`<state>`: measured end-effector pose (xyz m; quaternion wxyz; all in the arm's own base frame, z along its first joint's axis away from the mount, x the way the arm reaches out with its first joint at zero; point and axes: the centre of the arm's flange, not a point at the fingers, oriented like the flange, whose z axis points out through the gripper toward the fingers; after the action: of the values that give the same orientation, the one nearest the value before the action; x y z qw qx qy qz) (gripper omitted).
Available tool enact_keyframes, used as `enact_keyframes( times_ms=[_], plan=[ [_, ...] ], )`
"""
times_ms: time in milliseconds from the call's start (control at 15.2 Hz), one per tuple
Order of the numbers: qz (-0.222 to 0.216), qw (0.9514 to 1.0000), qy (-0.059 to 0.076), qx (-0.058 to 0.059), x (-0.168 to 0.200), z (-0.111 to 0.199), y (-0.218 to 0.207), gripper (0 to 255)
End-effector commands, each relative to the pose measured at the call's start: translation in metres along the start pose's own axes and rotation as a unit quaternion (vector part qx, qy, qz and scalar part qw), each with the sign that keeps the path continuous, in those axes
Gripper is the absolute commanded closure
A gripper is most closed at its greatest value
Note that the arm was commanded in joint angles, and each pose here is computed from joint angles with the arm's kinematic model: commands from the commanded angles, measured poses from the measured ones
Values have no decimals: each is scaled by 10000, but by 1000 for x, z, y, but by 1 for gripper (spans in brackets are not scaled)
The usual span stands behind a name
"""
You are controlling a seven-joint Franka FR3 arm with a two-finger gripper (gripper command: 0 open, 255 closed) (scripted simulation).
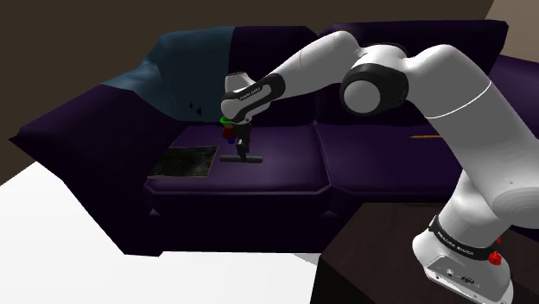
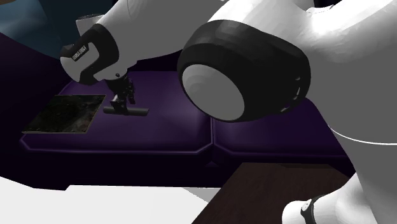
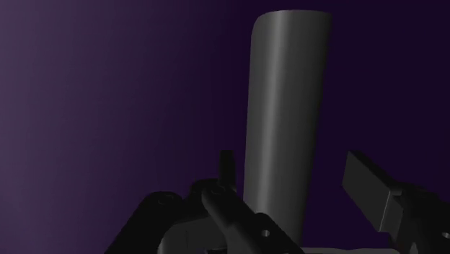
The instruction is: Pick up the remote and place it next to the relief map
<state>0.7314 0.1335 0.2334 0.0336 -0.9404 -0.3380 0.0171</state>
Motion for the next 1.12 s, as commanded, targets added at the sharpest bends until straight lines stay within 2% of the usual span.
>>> enact_keyframes(
  times_ms=[0,264,528,1056],
  plan=[
    [0,10000,1,0,0,0,0,0],
    [0,10000,1,0,0,0,0,0],
    [0,10000,1,0,0,-50,0,0],
    [0,10000,1,0,0,-50,0,0]
  ],
)
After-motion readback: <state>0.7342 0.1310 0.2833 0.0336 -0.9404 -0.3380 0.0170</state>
